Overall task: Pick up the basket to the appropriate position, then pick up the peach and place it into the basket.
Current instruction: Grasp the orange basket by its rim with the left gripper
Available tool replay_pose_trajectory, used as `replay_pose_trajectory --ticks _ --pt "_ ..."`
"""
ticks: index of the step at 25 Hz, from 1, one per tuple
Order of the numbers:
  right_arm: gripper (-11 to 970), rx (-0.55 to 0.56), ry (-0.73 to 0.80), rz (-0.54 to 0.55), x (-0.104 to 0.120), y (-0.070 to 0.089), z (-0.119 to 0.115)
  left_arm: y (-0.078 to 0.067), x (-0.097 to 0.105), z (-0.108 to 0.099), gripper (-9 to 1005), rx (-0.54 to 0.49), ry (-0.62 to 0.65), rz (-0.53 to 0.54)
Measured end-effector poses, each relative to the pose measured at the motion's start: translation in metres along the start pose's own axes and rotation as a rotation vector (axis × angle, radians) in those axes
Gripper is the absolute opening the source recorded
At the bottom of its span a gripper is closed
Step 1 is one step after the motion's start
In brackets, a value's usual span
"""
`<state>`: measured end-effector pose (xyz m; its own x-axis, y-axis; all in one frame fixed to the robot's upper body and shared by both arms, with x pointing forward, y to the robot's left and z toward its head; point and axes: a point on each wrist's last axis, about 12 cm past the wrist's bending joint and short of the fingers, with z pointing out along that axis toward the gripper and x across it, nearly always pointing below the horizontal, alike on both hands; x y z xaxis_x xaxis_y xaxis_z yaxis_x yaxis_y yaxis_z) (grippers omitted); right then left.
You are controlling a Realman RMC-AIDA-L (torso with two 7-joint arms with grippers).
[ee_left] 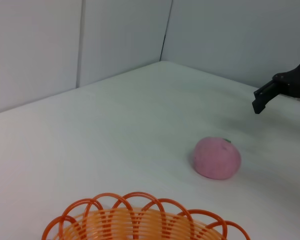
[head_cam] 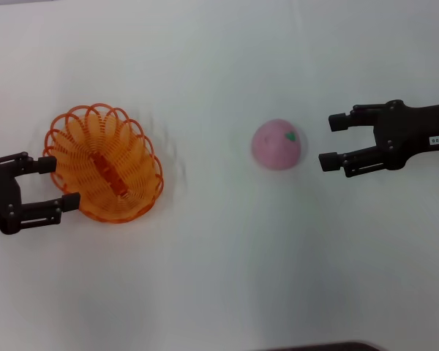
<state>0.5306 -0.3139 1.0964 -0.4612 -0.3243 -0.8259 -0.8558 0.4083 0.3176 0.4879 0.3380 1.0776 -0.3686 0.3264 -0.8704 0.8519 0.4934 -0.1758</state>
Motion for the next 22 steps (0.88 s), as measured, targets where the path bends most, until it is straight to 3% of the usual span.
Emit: replay_pose_trajectory --ticks 16,22 --pt "944 0.007 0.0 -0.007 -0.002 -0.001 0.002 0.002 -0.004 -0.001 791 -0.008 -0.003 -0.012" --pt "945 0.005 -0.002 -0.006 -0.002 -0.001 0.003 0.018 -0.043 -0.008 792 -0.071 0.007 -0.11"
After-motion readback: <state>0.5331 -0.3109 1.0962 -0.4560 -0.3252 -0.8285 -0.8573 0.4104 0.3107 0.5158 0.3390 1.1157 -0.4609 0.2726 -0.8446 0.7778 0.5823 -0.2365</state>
